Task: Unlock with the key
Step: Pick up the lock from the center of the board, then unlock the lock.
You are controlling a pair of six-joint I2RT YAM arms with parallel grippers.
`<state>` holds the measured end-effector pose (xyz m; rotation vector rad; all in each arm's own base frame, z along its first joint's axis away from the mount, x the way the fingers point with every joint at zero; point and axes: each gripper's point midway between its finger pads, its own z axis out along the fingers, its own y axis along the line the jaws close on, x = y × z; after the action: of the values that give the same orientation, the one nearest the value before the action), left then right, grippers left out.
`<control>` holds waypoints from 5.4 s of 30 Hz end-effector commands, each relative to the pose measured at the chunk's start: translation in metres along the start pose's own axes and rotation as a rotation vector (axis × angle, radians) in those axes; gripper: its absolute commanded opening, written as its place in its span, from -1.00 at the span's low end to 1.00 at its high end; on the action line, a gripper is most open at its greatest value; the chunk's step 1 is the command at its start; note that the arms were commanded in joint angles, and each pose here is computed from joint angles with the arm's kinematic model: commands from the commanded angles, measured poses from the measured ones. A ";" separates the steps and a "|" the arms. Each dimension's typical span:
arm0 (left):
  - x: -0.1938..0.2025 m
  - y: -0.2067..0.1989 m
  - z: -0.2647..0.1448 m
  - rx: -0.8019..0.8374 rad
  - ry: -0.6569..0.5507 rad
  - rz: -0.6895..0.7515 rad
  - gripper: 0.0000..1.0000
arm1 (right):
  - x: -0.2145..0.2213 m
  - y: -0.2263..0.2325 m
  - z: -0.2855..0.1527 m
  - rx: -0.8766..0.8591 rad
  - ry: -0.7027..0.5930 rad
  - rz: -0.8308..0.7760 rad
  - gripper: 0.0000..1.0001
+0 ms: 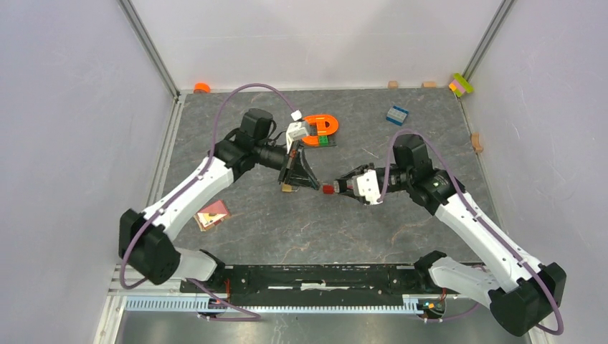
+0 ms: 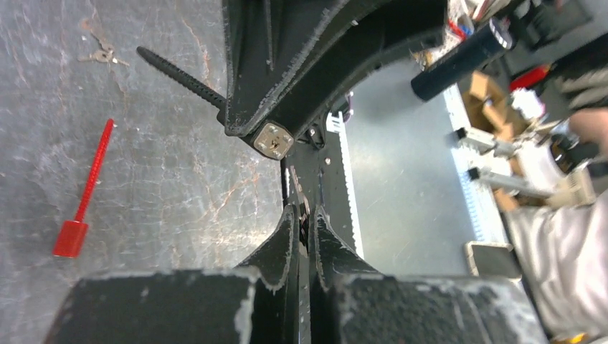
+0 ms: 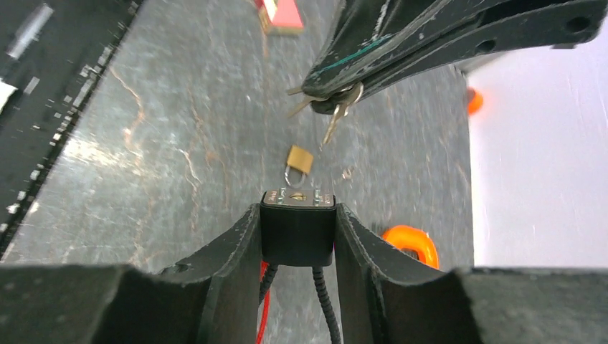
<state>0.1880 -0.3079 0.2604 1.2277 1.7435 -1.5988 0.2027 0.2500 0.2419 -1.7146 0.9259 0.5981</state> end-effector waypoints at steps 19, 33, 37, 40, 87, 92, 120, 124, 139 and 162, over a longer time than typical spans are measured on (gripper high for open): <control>0.018 -0.050 -0.016 0.052 0.081 0.305 -0.96 | -0.051 0.020 -0.004 -0.148 -0.207 -0.072 -1.00; 0.023 -0.024 -0.005 -0.132 0.336 0.903 -0.96 | -0.026 0.030 0.016 -0.201 -0.212 0.167 -1.00; 0.015 -0.023 -0.007 -0.166 0.379 1.053 -0.95 | -0.020 0.045 0.021 -0.251 -0.230 0.231 -1.00; 0.010 -0.026 -0.009 -0.178 0.381 1.084 -0.96 | -0.019 0.051 0.022 -0.258 -0.233 0.247 -1.00; -0.005 0.006 0.019 -0.202 -0.053 -0.116 -0.96 | 0.006 -0.013 0.003 0.111 0.054 0.069 -1.00; -0.003 0.009 0.022 -0.195 -0.064 -0.144 -0.95 | 0.004 -0.017 0.003 0.117 0.046 0.087 -1.00; 0.001 0.018 0.023 -0.164 -0.086 -0.239 -0.96 | 0.003 -0.028 0.001 0.151 0.049 0.117 -1.00; 0.000 0.017 0.022 -0.164 -0.088 -0.240 -0.95 | 0.004 -0.029 0.001 0.155 0.053 0.120 -1.00; 0.004 0.024 0.018 -0.182 -0.094 -0.263 -0.95 | 0.004 -0.029 0.000 0.162 0.057 0.119 -1.00; 0.001 0.023 0.021 -0.158 -0.103 -0.279 -0.95 | 0.003 -0.031 0.001 0.158 0.051 0.129 -1.00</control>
<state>0.2039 -0.3272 0.2353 0.8408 2.0303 -1.5600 0.2229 0.2501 0.2235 -1.5852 1.1767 0.5839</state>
